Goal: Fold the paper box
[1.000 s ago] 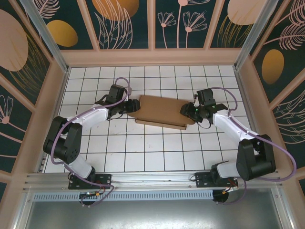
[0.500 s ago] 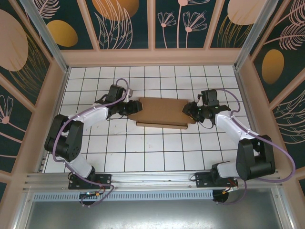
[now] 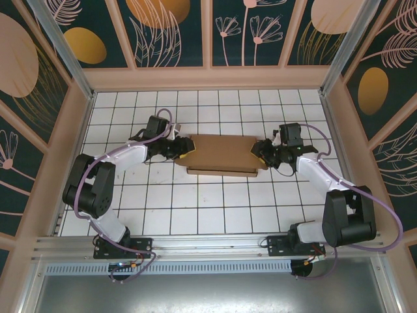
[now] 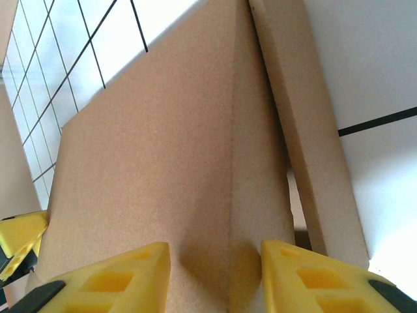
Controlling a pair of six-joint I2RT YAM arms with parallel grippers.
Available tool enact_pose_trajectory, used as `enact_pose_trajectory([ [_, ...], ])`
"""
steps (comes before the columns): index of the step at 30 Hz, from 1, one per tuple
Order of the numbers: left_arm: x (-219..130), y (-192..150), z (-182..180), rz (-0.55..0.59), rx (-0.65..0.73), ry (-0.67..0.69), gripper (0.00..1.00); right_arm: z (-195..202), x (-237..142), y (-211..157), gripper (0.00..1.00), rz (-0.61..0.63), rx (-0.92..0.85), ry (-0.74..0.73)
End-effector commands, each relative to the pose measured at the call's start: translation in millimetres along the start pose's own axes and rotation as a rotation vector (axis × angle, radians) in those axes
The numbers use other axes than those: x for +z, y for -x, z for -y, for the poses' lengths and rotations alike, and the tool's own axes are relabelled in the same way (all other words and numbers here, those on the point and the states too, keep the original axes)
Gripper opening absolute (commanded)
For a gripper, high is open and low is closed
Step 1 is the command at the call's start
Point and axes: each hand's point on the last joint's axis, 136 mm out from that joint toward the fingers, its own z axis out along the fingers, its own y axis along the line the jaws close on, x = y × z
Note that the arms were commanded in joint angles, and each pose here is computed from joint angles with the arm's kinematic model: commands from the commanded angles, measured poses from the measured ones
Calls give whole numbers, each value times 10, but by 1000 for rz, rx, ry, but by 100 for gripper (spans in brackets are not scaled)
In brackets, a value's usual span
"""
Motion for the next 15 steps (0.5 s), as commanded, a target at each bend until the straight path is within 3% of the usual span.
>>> enact_pose_trajectory([
  [1,65,-184,148,-86,8,-79,39,-251,-38,-74,38,-32,-24,114],
  [4,71,-195,70,-81,14,-49,38,-198,-6,-101,37,-38,-15,108],
  [15,79,-350,-481,-69,32,154,36,330,13,-45,31,90,-91,-134],
])
